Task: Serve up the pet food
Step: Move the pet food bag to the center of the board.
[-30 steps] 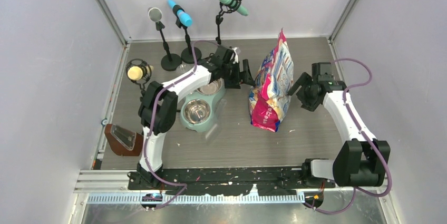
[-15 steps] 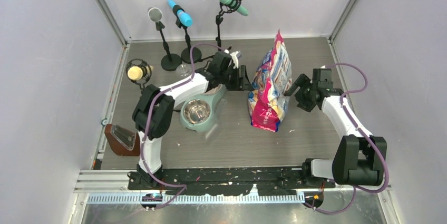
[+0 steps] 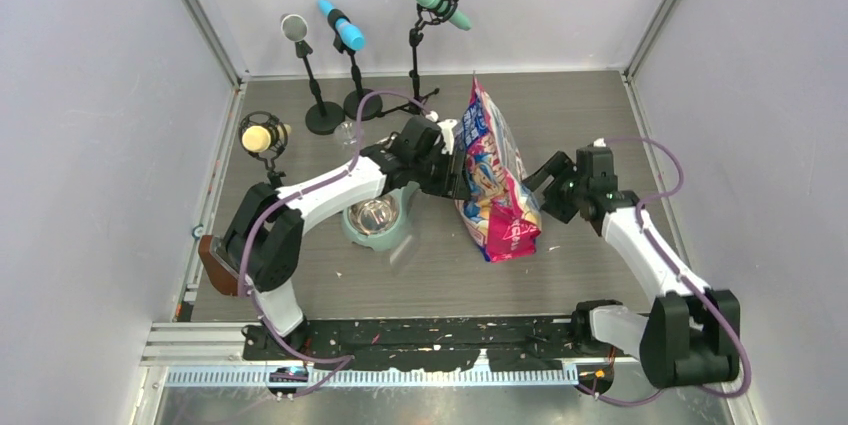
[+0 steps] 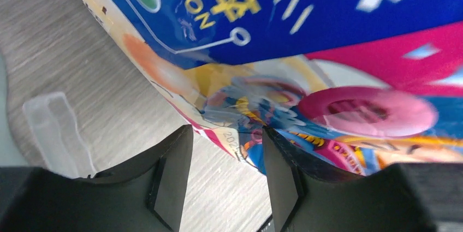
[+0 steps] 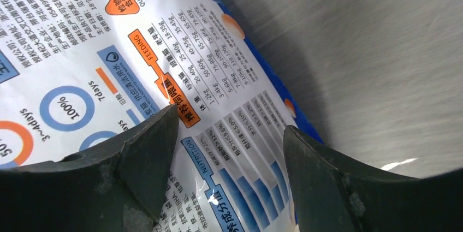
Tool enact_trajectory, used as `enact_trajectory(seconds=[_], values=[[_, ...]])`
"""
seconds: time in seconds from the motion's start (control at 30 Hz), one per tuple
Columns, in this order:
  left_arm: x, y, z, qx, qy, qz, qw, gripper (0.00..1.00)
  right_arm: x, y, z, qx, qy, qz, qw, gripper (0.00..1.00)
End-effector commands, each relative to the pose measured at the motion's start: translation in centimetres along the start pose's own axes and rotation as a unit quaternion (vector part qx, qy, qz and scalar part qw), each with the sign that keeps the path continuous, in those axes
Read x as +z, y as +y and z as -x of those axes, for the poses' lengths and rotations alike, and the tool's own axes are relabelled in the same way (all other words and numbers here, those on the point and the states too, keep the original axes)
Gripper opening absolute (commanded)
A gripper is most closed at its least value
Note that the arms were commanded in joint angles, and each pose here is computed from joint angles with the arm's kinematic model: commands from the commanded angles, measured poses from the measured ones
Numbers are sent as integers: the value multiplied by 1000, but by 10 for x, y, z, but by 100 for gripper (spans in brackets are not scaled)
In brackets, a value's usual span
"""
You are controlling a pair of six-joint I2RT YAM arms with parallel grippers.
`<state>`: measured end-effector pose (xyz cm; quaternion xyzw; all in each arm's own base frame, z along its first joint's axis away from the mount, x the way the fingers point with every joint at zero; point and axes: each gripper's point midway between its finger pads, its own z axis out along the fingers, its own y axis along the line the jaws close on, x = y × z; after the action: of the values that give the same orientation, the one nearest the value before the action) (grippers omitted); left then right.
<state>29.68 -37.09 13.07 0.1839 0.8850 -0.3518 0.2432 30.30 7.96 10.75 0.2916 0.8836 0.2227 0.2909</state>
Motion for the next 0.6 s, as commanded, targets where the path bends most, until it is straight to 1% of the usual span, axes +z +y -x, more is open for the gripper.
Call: enact_trajectory(seconds=[0.0,0.07,0.13,0.2,0.23,0.27,0.3,0.33,0.37,0.4,0.43,0.47,0.5,0.53,0.57], values=[[-40,-19,21,9,-41,13,999,53,-37,31,-102,98,170,79,977,76],[-56,-15,39,-8,-69,22,997,54,-47,43,-95,119,157,89,976,76],[-72,-9,54,-23,-95,33,995,54,-54,47,-83,114,135,83,981,75],[-92,-6,70,-29,-122,43,991,54,-60,46,-63,83,92,59,991,75],[-102,-5,76,-32,-133,50,989,54,-60,41,-51,54,63,41,996,76],[-111,-3,81,-33,-143,57,988,55,-66,44,-41,41,53,30,997,76],[-123,-1,86,-37,-152,67,985,55,-68,41,-28,10,28,14,999,77],[-136,0,90,-41,-160,78,983,56,-79,49,-17,-4,19,8,1000,77],[-147,1,94,-44,-167,87,981,57,-83,44,-10,-31,7,-12,999,78],[-160,0,96,-47,-172,91,980,59,-95,57,5,-46,-17,1,999,78],[-171,-5,101,-46,-183,84,978,60,-101,59,12,-72,-30,0,997,78],[-183,-14,105,-42,-191,68,978,61,-112,72,23,-85,-47,17,995,78],[-195,-30,109,-29,-202,36,978,65,-123,84,31,-109,-61,35,992,77],[-204,-47,114,-9,-213,0,977,69,-128,91,34,-121,-65,47,989,75],[-212,-65,117,10,-224,-39,974,73,-137,106,38,-142,-69,74,985,69]])
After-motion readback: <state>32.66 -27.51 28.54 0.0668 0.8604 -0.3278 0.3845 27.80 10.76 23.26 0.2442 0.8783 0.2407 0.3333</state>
